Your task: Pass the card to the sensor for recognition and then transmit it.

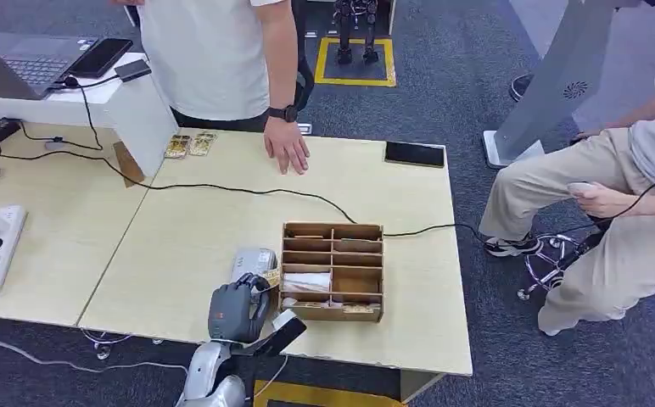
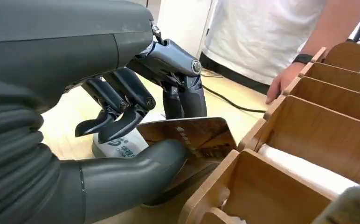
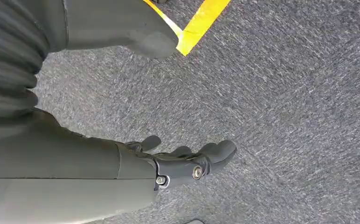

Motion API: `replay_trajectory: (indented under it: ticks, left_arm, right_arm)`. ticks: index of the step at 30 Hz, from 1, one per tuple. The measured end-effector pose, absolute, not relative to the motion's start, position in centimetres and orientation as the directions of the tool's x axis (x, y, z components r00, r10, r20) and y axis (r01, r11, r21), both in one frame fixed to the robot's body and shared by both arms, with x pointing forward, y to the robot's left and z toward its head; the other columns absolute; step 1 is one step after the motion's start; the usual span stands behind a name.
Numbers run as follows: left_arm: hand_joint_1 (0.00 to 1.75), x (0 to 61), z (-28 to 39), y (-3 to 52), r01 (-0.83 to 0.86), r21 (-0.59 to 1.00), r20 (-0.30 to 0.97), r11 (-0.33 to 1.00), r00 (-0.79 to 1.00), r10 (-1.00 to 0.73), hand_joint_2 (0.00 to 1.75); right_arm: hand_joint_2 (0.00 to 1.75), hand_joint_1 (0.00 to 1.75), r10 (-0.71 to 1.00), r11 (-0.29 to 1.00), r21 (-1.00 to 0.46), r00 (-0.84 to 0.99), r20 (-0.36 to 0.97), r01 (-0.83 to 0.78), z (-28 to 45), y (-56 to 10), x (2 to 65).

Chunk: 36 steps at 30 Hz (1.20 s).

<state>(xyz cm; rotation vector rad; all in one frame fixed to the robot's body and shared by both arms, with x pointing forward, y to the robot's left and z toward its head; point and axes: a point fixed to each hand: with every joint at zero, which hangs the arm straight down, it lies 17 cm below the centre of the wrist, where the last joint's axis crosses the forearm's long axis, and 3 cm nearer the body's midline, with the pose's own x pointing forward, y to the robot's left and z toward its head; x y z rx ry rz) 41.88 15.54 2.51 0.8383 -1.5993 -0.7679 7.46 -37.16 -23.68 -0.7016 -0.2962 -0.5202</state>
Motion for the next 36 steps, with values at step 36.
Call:
replay_trajectory:
  ticks: [36]
  left_arm:
    - [1.75, 45.2, 18.0, 19.2, -0.428, 0.463, 0.751, 0.777, -0.276, -0.599, 1.75]
  right_arm:
    - [1.75, 0.00, -0.312, 0.653, -0.558, 0.854, 0.417, 0.512, -23.5, -37.1, 7.9]
